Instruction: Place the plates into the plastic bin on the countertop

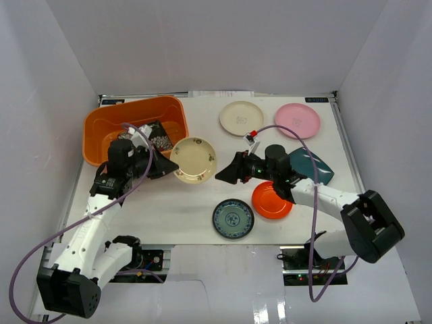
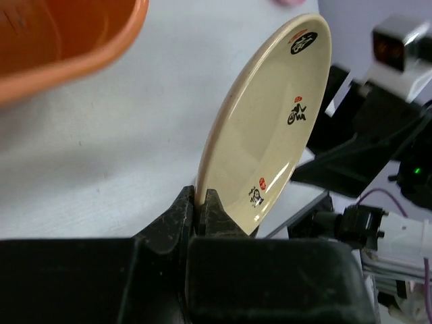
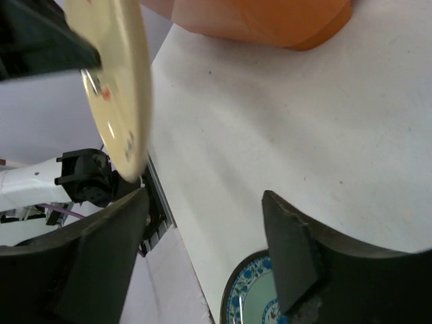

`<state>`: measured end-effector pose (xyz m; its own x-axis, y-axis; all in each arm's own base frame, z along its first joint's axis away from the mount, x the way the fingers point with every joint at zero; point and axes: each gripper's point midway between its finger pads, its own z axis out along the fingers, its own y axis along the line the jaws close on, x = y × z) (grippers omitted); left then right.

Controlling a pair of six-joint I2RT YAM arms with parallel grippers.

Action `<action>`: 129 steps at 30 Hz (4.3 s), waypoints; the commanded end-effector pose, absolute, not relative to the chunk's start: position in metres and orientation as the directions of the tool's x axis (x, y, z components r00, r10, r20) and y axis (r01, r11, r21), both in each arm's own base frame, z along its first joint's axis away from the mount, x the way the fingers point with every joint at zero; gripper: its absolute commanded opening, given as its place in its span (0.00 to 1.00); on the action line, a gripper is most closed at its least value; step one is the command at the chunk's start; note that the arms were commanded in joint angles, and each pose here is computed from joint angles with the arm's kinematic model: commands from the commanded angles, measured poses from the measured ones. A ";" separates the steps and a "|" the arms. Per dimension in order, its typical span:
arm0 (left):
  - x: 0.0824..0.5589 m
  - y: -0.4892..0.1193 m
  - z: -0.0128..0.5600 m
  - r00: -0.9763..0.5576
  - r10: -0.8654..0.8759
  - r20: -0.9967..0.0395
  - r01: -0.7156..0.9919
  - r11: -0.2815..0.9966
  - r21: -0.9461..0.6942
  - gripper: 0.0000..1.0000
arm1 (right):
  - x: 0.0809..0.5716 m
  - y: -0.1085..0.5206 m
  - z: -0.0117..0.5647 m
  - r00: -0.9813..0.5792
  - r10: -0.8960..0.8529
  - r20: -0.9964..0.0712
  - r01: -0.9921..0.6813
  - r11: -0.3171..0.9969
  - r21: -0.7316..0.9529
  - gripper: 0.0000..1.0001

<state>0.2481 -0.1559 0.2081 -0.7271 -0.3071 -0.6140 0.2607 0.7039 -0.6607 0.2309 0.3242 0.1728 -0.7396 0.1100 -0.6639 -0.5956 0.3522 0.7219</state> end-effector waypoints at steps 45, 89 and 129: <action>0.395 -0.011 0.292 -0.258 -0.557 -0.789 -0.063 0.825 -0.562 0.96 | 0.116 0.209 0.033 -0.892 0.107 -0.438 -0.269 0.654 0.707 0.66; 0.172 -0.281 0.040 -0.860 0.060 -0.506 0.324 0.831 -0.453 0.74 | 0.157 0.089 0.048 -0.739 0.354 -0.574 0.227 0.932 0.283 0.87; 0.262 -0.209 0.308 -0.446 -0.405 -0.799 0.291 0.778 -0.557 0.00 | 0.130 0.166 0.019 -0.878 0.172 -0.446 -0.114 0.831 0.544 0.08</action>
<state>0.2357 -0.2266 0.2673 -0.5441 -0.3485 -0.7632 0.2994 0.7691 -0.5646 0.1297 0.1690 0.0178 -0.8792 0.2285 -0.4181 -0.0658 0.8109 0.5815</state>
